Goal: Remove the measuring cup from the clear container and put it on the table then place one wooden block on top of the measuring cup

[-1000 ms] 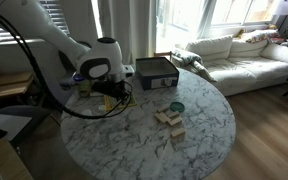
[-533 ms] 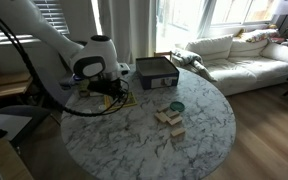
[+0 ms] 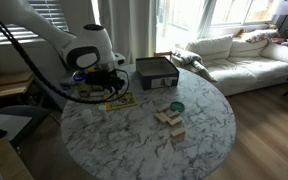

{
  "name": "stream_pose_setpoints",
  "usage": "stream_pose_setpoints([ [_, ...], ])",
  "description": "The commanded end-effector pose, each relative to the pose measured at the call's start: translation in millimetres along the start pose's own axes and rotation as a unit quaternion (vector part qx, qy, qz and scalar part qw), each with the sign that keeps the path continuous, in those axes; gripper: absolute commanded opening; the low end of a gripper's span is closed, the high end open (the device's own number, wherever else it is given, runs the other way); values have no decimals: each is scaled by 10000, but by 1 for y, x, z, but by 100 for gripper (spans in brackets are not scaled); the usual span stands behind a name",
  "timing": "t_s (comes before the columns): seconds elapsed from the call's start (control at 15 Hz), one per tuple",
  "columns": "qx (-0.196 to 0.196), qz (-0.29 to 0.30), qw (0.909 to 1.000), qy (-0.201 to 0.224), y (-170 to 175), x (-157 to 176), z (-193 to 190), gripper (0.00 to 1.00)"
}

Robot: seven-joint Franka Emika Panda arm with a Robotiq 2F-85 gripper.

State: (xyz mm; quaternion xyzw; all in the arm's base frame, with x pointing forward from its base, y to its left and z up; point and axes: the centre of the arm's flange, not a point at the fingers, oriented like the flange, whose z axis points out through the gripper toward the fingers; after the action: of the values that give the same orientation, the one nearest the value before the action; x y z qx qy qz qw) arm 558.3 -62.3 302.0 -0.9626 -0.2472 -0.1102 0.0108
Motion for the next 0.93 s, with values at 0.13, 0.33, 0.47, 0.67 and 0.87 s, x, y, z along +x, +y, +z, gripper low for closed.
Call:
stream_pose_setpoints([
  [0.13, 685, -1396, 9878, -30, -56, -21, -28, 7],
  [0.33, 917, -1893, 9775, -164, -82, -32, -20, 7],
  [0.47, 1047, -2005, 9738, -235, -96, -40, -13, 7],
  [0.67, 1087, -1916, 9746, -409, -107, -53, 0, 7],
  [0.87, 1122, -1909, 9741, -460, -111, -61, 12, 7],
])
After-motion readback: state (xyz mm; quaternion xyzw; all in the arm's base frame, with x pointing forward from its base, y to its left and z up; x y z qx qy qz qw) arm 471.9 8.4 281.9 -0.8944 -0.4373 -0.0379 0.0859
